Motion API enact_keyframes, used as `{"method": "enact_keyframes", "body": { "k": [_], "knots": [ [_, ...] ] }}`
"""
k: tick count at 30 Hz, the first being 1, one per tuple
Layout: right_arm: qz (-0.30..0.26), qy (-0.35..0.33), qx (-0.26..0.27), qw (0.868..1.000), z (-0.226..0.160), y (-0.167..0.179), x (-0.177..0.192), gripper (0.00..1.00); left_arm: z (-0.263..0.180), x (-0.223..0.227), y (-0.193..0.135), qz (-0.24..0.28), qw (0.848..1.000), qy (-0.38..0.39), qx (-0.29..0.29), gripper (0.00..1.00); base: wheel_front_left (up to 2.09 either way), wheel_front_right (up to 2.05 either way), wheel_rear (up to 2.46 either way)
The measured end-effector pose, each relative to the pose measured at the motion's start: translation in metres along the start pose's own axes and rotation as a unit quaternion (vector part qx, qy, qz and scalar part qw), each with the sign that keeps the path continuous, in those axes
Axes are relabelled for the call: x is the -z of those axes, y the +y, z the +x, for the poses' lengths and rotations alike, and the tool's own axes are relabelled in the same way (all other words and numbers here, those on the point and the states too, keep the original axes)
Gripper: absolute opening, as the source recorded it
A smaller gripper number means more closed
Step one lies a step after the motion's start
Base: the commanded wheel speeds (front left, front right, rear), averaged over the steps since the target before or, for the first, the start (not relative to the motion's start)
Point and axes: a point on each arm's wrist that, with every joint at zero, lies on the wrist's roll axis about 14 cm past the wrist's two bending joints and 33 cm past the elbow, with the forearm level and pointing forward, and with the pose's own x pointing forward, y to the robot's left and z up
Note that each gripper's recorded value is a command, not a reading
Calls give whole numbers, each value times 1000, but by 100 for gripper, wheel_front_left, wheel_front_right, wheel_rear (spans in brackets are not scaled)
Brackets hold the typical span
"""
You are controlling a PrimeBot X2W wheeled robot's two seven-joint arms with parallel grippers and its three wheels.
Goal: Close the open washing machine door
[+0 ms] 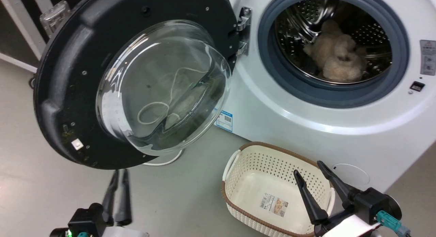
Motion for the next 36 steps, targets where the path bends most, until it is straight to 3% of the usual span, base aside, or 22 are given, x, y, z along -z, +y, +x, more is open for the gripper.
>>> {"method": "enact_keyframes", "body": {
  "k": [8,16,22,27,29,36],
  "knots": [
    [5,3,-16,1000,6,4,6,100,-1,-13,20,-12,999,-24,-30,0,0,0,0],
    [14,2,-17,1000,7,4,11,100,22,-78,73,-30,989,-130,-67,0,0,0,0],
    [19,9,-21,1000,7,0,21,100,56,-118,125,-161,966,-171,-108,0,0,0,0],
    [29,20,-16,999,4,-11,33,100,91,-129,163,-220,958,-133,-129,0,0,0,0],
    [33,24,-14,999,4,-15,37,100,104,-125,175,-269,946,-111,-142,0,0,0,0],
    [36,29,4,999,2,-36,46,100,150,-84,167,-408,902,12,-137,0,0,0,0]
  ]
}}
